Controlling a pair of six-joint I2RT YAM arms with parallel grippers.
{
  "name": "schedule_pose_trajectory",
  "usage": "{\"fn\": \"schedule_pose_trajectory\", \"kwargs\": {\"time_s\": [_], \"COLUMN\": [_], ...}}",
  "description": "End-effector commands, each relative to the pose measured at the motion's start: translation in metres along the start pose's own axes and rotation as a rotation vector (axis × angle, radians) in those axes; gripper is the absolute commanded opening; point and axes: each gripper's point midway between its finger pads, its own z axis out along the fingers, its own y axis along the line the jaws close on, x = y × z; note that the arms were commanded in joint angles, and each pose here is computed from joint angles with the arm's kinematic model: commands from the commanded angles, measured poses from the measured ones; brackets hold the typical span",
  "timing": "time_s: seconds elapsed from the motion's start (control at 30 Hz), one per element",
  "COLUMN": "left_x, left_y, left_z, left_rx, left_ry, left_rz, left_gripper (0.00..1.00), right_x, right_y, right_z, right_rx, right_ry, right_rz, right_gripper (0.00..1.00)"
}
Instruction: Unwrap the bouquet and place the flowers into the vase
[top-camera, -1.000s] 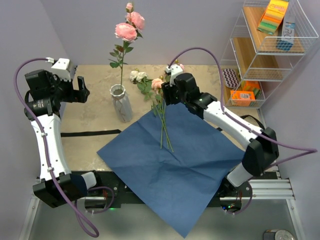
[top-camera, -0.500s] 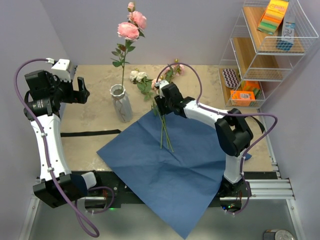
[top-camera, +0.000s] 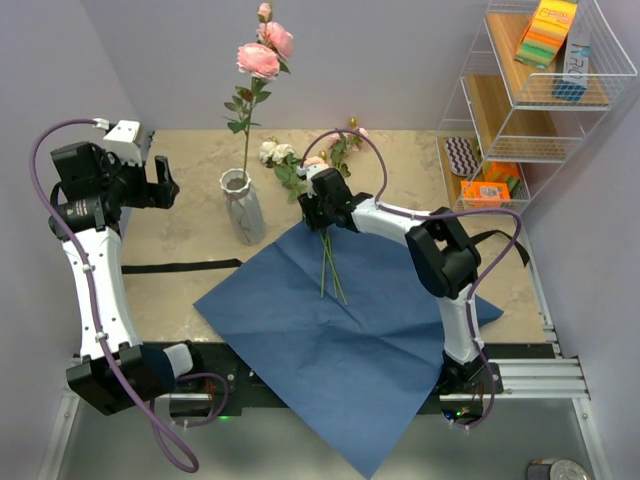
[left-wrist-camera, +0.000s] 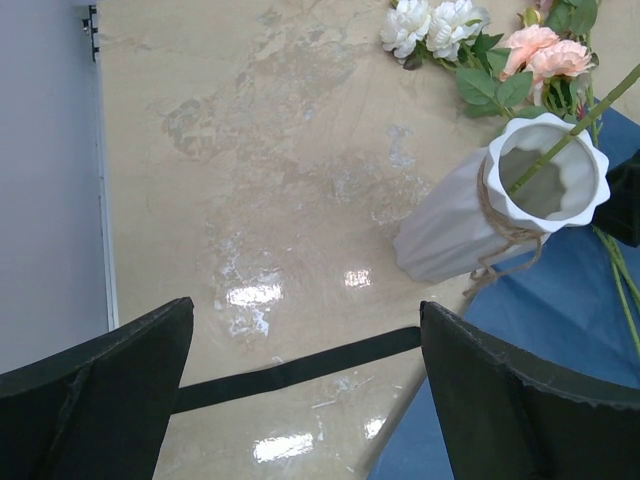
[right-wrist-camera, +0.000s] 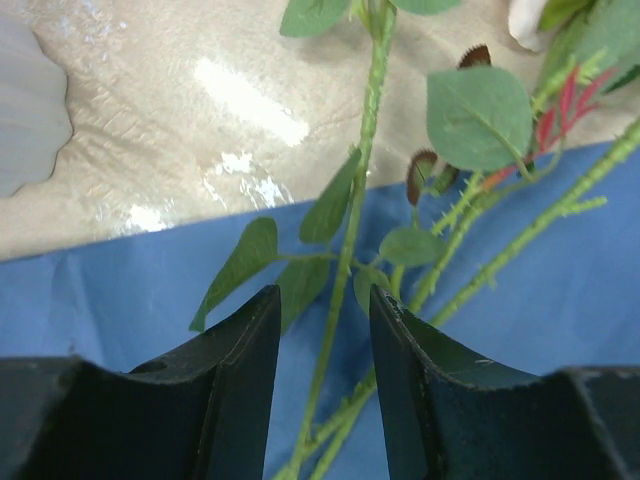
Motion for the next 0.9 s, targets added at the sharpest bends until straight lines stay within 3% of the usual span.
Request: {"fn": "schedule_pose_trajectory", "kwargs": {"time_s": [0.0,0.27,0.5,0.63,0.73,0.8,0.87], "left_x": [-0.002,-0.002,0.002,0.001,0.000,0.000,0.001], "left_y": [0.006,0.007,0.007,0.005,0.005,0.005,0.005], "left_z": [0.002,-0.001,-0.002,-0.004,-0.006,-0.006,-0.006], "left_rx": [-0.012,-0.024,-0.025,-0.021,-0.027,-0.027,-0.028], "left_ry": [-0.020,-0.023,-0.020,-0.025,-0.028,-0.027,-0.022], "left_rz": [0.031,0.044,0.049,0.048,0.052,0.053,0.051], "left_gripper": [0.99,0.99,0.99,0.99,0.99,0.99,0.99], "right_x": [-0.030,-0.018,-0.038,-0.032,-0.020,-0.015,-0.013], "right_y": [0.017,0.018,0.021,0.019,0.020,0.021,0.022], "right_z": [0.002,0.021,0.004,0.013,0.026,0.032,0.033], "right_rx": [-0.039,-0.037,-0.037,-0.028,-0.033,-0.039,-0.040], "right_ry": [-0.059,-0.020,-0.070,-0.030,0.000,0.013,0.014], "right_rz": [-0.026,-0.024,-0.051,-0.066,-0.055,-0.049,-0.041], "right_gripper": [0.44,0.42,0.42,0.39,0.28,0.11,0.02]}}
